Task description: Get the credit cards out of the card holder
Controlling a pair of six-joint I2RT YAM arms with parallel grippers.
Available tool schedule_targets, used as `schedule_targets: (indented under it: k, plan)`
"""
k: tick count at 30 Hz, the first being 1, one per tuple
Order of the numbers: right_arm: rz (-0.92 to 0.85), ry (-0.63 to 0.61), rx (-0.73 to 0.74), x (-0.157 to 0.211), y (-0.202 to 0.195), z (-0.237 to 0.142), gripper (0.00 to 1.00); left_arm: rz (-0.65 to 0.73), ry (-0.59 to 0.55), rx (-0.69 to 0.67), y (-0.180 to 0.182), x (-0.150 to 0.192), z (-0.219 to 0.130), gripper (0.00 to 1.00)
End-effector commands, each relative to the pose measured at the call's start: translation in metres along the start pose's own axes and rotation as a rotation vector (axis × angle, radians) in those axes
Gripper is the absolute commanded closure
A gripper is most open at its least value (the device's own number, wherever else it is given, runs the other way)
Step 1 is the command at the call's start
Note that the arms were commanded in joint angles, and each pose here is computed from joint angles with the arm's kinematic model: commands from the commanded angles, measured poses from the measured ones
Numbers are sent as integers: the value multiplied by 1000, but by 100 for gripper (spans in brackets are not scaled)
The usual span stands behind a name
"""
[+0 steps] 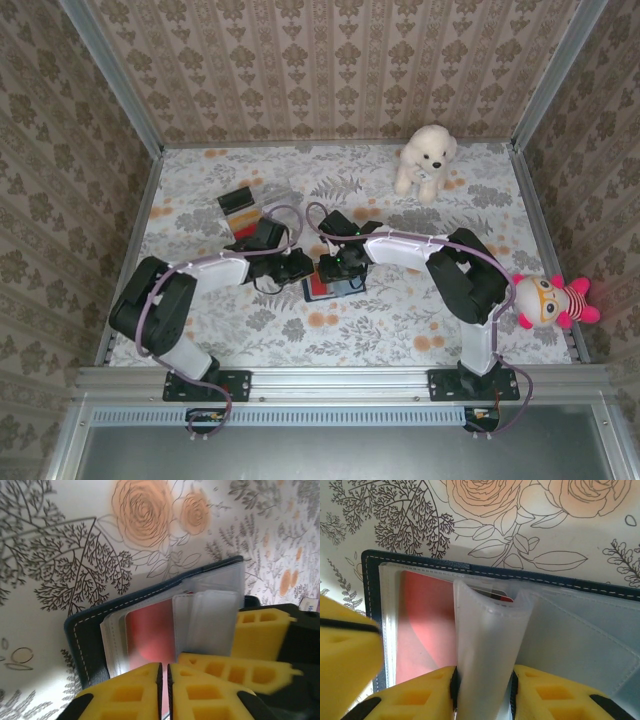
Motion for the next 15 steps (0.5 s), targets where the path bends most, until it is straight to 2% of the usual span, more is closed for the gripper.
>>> schedule_targets:
  k: [1, 8, 12, 15]
  plan:
    - [-20, -22, -8, -3, 2, -11, 67, -25, 29, 17, 2, 5, 12, 89]
    - [6, -8, 79, -2, -11, -11, 64, -69, 52, -85, 28, 12, 18, 93]
    - [67, 33, 226, 0, -34, -19, 63, -84, 61, -155, 45, 18, 17, 95]
    - [83, 31, 308, -1, -46, -28, 58, -88, 77, -184, 54, 21, 15, 95]
Point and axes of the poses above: each hand's point on the last joint's axis, 136 mm out from that joint toward the fingers, its own z axis out along the fingers, its own y axis along the line the jaws close on, x = y × z, the point moved 1 cm from there along -z, back along the fingers, and after that the axes turned 4 degrees about -z, right-handed, at the moved point
